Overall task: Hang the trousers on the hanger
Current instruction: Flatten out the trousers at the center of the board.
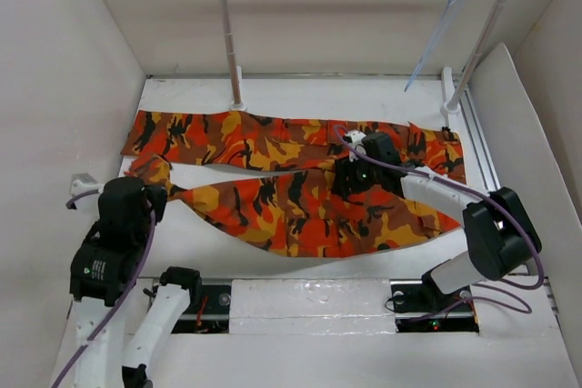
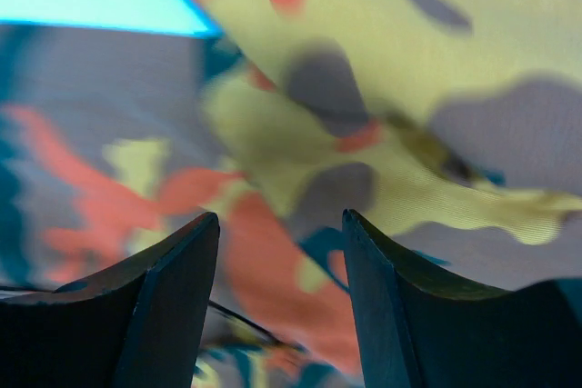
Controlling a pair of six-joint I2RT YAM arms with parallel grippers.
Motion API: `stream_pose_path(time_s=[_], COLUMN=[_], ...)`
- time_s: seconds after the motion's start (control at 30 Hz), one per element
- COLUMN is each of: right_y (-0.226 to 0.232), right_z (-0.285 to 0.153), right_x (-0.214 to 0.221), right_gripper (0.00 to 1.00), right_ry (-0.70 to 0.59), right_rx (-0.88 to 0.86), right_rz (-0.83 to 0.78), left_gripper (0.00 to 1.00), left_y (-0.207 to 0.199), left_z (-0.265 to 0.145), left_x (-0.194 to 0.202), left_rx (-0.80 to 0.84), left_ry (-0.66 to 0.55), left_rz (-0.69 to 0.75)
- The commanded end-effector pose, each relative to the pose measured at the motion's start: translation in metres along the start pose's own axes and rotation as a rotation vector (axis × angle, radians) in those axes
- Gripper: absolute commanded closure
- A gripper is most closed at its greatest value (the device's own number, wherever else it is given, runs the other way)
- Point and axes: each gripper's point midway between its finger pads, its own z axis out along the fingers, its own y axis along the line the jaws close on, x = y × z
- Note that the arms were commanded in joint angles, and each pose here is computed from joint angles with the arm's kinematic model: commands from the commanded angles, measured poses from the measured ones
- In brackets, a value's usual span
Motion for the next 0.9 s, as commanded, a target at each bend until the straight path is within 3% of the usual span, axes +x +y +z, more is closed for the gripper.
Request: stream_pose_path(time_s=[0.0,0.1,0.27,0.33,0.4,0.43,0.53,0.63,0.67,0.73,0.83,0.87], right_y=[0.006,0.004,-0.010,-0.018,-0.027,-0.029,-0.038,-0.059,-0.068,-0.095,-0.137,-0.146], right_z=[-0.004,-0.006,-0.010,-0.015,-0.025,-0.031,-0.059,-0.097,-0.105,-0.132,-0.163,-0.169], right_x=[-0.014,-0.017,-0.023,-0.024,-0.026,-0.026,-0.031,-0.034,-0.033,-0.028,-0.019,-0.019], right_gripper=[0.38,0.38,0.37,0.37,0.37,0.37,0.38,0.86,1.00,1.00,1.00,0.85], right_ry=[-0.054,-0.061,-0.060,-0.069,-0.095,-0.104,-0.154,-0.225,-0.241,-0.288,-0.346,-0.365], right_rx=[-0.022,-0.018,0.049,0.062,0.076,0.086,0.159,0.270,0.300,0.379,0.480,0.494], right_rz=[-0.043,-0.049,-0.078,-0.059,-0.041,-0.036,-0.027,0.026,0.059,0.143,0.277,0.306], left_gripper=[1.00,0.95,0.61,0.56,0.59,0.66,0.73,0.72,0.70,0.62,0.48,0.48], left_y=[0.011,0.022,0.023,0.004,-0.008,-0.025,-0.052,-0.101,-0.125,-0.158,-0.178,-0.172], left_z=[-0.013,-0.002,0.059,0.082,0.112,0.127,0.178,0.212,0.213,0.207,0.185,0.185], left_x=[-0.041,-0.031,0.011,0.009,0.004,-0.005,-0.009,0.003,0.026,0.060,0.146,0.170], left_rx=[-0.089,-0.133,-0.228,-0.196,-0.226,-0.207,-0.321,-0.319,-0.244,-0.066,0.175,0.185], left_ry=[-0.169,-0.148,-0.014,-0.049,-0.099,-0.146,-0.130,-0.042,-0.017,0.019,0.192,0.249], left_rz=[0.004,0.036,0.207,0.204,0.293,0.289,0.413,0.485,0.540,0.614,0.704,0.728])
